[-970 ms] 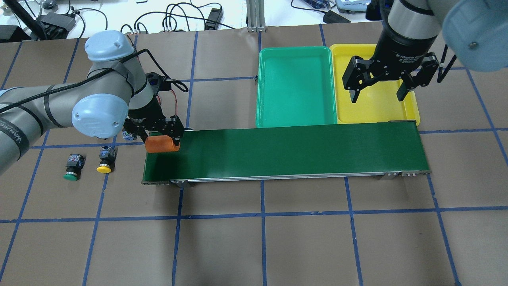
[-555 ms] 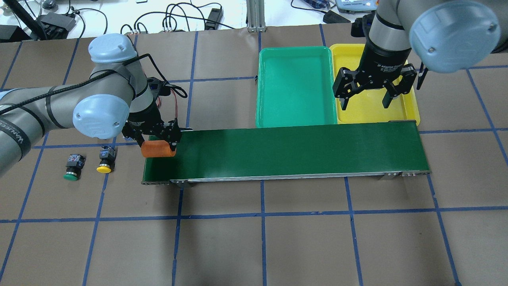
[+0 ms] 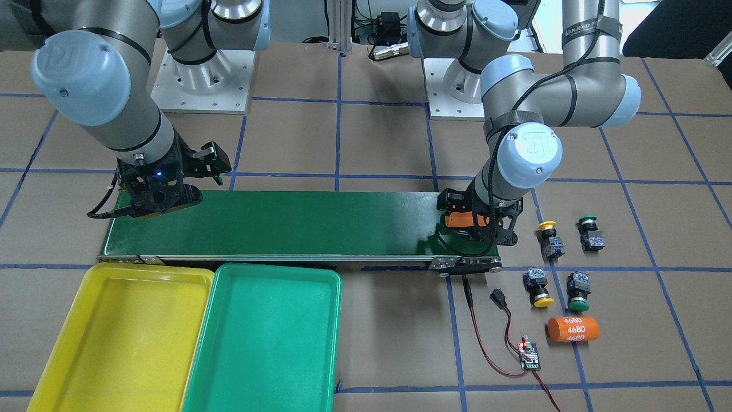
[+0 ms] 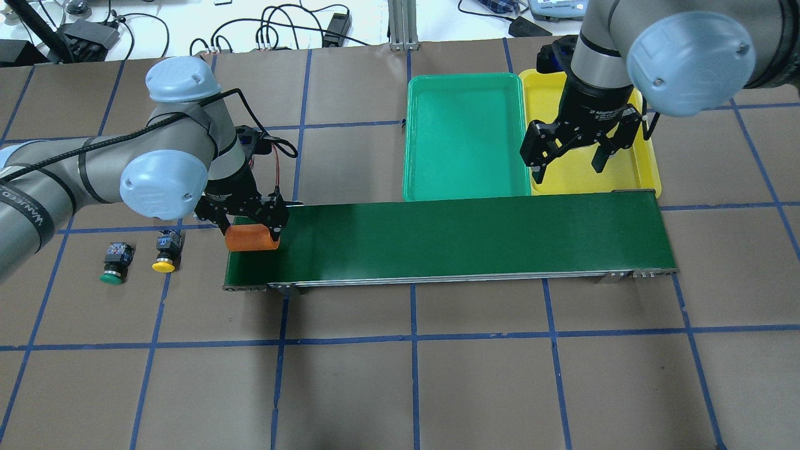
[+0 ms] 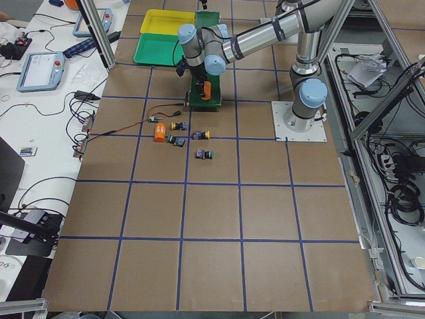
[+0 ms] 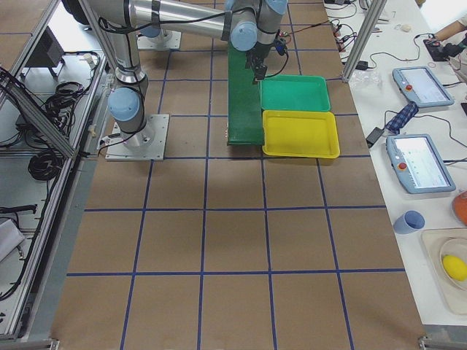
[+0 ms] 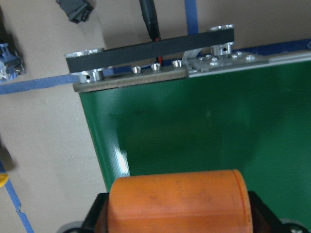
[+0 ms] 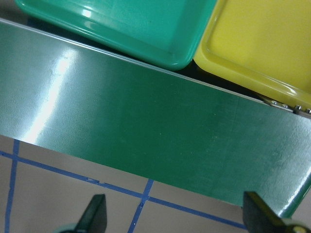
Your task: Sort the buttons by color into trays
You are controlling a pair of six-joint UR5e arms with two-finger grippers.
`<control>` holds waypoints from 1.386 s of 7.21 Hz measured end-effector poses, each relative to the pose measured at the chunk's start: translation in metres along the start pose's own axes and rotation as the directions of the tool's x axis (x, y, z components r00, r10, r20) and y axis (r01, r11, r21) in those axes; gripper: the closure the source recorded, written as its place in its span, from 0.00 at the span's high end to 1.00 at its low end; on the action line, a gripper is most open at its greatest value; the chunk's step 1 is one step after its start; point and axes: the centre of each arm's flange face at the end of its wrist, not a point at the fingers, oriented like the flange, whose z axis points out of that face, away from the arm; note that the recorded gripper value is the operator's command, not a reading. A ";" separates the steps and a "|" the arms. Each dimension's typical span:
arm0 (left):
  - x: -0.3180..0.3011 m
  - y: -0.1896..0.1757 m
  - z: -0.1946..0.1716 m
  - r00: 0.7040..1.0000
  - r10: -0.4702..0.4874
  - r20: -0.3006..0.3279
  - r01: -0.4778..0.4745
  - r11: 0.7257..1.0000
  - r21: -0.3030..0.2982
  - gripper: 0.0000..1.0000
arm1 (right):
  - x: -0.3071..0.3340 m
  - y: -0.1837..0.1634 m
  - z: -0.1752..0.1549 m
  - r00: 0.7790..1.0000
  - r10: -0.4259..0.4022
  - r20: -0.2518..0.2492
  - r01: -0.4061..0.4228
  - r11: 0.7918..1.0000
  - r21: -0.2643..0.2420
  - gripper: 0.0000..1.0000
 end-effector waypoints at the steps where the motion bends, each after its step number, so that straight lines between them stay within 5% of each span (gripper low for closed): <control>1: 0.001 0.002 -0.004 1.000 0.001 0.001 -0.001 1.000 0.007 1.00 | 0.004 0.002 0.009 0.993 -0.114 -0.014 0.115 0.993 0.020 1.00; 4: -0.001 0.014 -0.072 1.000 -0.003 -0.015 0.005 0.993 0.119 1.00 | 0.027 0.028 0.031 0.914 -0.401 -0.060 0.404 0.913 0.062 1.00; 7: -0.072 -0.007 -0.128 0.995 -0.099 -0.025 0.102 0.965 0.242 1.00 | 0.115 0.074 0.050 0.826 -0.563 -0.027 0.563 0.822 0.092 0.99; 10: -0.142 -0.060 -0.102 0.996 -0.090 0.017 0.077 0.928 0.365 1.00 | 0.155 0.107 0.067 0.684 -0.729 -0.025 0.720 0.671 0.177 1.00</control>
